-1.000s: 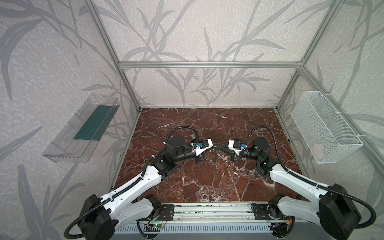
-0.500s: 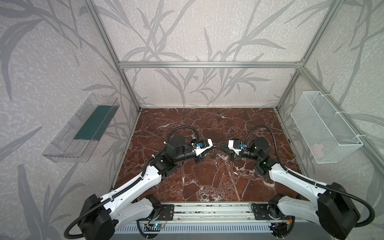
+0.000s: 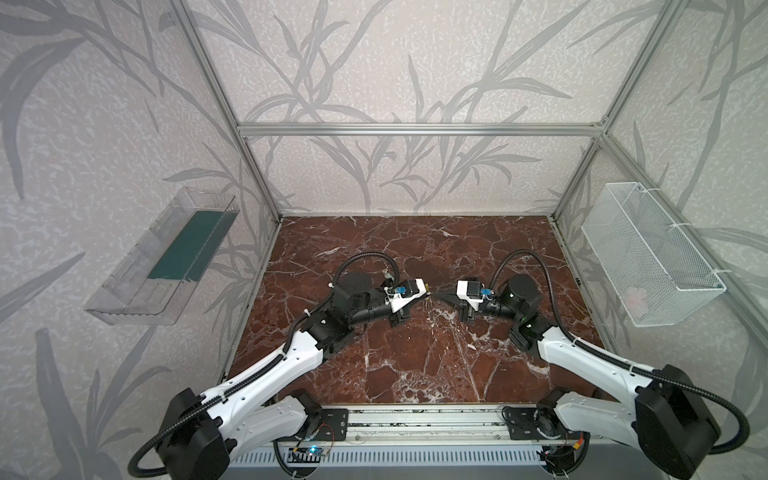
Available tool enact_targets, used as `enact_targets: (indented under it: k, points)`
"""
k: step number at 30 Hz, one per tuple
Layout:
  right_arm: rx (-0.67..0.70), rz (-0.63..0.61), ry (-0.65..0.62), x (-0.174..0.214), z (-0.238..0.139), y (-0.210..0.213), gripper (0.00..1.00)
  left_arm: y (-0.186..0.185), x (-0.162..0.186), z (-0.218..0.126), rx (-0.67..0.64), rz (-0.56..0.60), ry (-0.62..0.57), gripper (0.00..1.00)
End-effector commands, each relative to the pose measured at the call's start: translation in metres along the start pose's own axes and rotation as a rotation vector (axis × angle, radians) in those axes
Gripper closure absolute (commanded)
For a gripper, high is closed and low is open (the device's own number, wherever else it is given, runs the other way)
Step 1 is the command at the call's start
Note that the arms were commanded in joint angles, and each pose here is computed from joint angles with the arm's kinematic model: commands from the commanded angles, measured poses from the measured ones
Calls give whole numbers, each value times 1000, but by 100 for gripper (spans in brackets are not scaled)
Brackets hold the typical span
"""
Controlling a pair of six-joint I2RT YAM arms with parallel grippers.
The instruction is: Put the keys on the keyring
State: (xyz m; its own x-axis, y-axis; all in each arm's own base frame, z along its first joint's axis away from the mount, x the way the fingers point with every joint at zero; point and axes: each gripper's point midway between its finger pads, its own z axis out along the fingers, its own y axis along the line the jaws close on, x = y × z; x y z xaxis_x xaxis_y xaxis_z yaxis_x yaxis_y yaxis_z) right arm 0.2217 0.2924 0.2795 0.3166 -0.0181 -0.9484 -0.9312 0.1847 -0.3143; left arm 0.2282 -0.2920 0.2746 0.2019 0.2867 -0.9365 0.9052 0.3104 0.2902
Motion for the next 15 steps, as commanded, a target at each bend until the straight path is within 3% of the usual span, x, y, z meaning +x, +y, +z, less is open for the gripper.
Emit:
enact_targets:
  k: [1,10,15]
  points:
    - [-17,-16,-37,-11,1,0,100,4,-13,-2,-11,21,-43,90]
    - [-38,1,-29,-7,4,2,100,3,-15,-3,-8,27,-51,91]
    - [-44,11,-27,-6,6,0,100,2,-12,-2,-5,22,-41,100]
